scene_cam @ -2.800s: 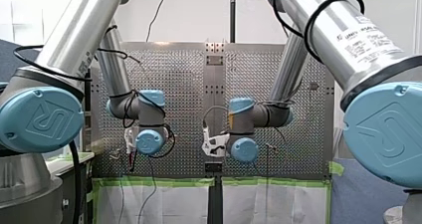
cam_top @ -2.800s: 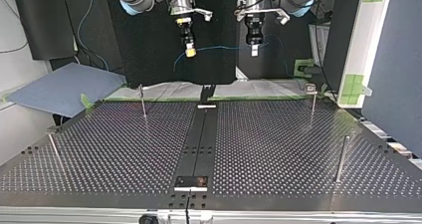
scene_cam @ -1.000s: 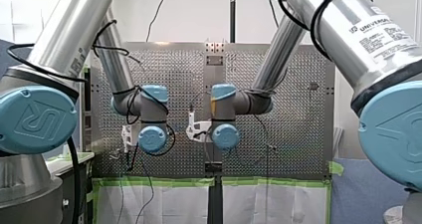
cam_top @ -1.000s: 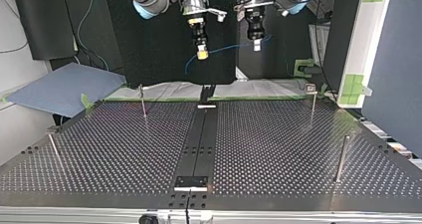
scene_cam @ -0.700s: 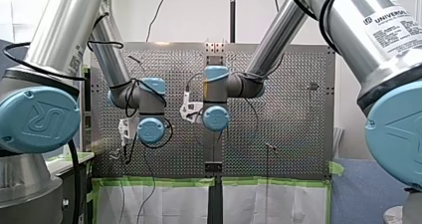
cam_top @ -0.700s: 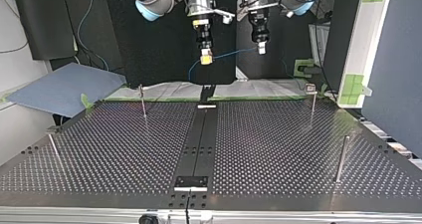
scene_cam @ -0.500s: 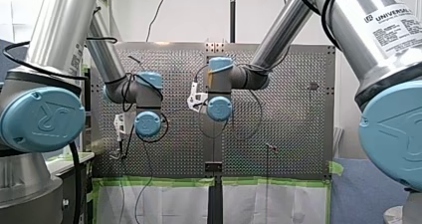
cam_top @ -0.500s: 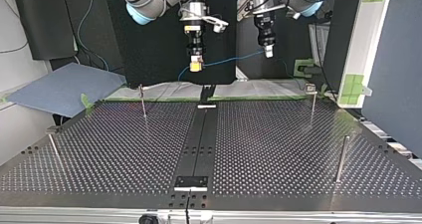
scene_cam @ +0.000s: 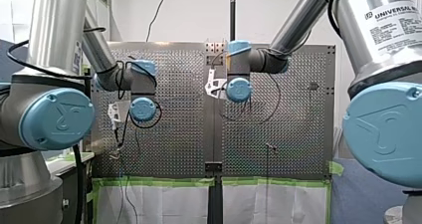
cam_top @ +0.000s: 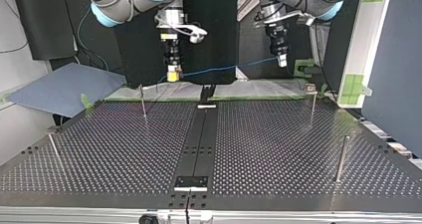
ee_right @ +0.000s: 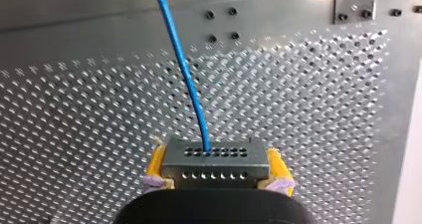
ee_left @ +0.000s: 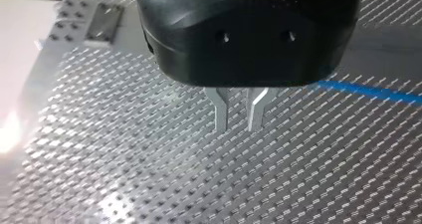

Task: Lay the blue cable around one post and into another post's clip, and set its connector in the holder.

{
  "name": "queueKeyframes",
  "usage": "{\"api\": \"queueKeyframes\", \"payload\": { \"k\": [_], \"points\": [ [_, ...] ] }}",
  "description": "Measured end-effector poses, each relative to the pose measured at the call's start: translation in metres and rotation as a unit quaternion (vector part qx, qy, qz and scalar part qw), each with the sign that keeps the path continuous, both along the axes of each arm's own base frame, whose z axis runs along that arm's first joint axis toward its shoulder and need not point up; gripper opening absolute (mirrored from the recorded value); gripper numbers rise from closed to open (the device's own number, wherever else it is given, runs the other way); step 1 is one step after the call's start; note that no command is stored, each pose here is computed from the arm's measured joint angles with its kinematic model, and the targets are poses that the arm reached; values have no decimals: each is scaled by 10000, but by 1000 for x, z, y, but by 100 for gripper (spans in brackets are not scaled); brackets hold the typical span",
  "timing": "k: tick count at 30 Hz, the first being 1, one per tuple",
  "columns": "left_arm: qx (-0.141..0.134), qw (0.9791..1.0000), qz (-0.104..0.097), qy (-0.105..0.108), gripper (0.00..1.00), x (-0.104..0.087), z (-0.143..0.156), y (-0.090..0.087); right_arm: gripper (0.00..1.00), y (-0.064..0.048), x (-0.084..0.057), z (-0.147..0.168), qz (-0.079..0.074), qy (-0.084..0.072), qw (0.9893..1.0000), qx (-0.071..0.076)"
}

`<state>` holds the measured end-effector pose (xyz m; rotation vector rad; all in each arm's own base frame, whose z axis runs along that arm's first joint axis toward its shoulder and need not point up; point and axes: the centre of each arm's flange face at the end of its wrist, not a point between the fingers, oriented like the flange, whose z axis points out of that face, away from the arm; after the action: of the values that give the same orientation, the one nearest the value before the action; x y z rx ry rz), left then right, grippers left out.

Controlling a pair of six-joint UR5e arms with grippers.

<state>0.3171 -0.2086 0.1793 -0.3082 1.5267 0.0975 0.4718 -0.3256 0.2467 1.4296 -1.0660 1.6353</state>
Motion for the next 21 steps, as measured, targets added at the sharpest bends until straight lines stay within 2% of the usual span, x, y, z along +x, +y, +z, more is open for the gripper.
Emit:
{"api": "queueKeyframes", "payload": {
  "k": [4,7,11,12,14,15,18,21],
  "points": [
    [-62,9997,163,-153,18,15,21,8,0,-13,-11,21,-6,67,9999,-91],
    [-132,9992,277,-270,18,25,36,13,0,-23,-18,40,-10,44,9998,-196],
    [-284,9974,456,-471,18,38,60,24,0,-34,-24,72,32,-18,9990,-437],
    [-312,9969,501,-517,18,41,66,27,0,-34,-23,79,62,-27,9987,-498],
    [-366,9955,606,-636,9,49,82,34,0,-33,-22,94,149,-49,9979,-625],
    [-381,9948,649,-684,9,52,89,37,0,-32,-21,99,188,-58,9976,-665],
    [-428,9925,749,-868,9,60,109,46,0,-28,-18,107,317,-73,9967,-744],
    [-463,9908,755,-1019,9,62,124,52,0,-24,-14,110,420,-81,9961,-775]
  ]
}}
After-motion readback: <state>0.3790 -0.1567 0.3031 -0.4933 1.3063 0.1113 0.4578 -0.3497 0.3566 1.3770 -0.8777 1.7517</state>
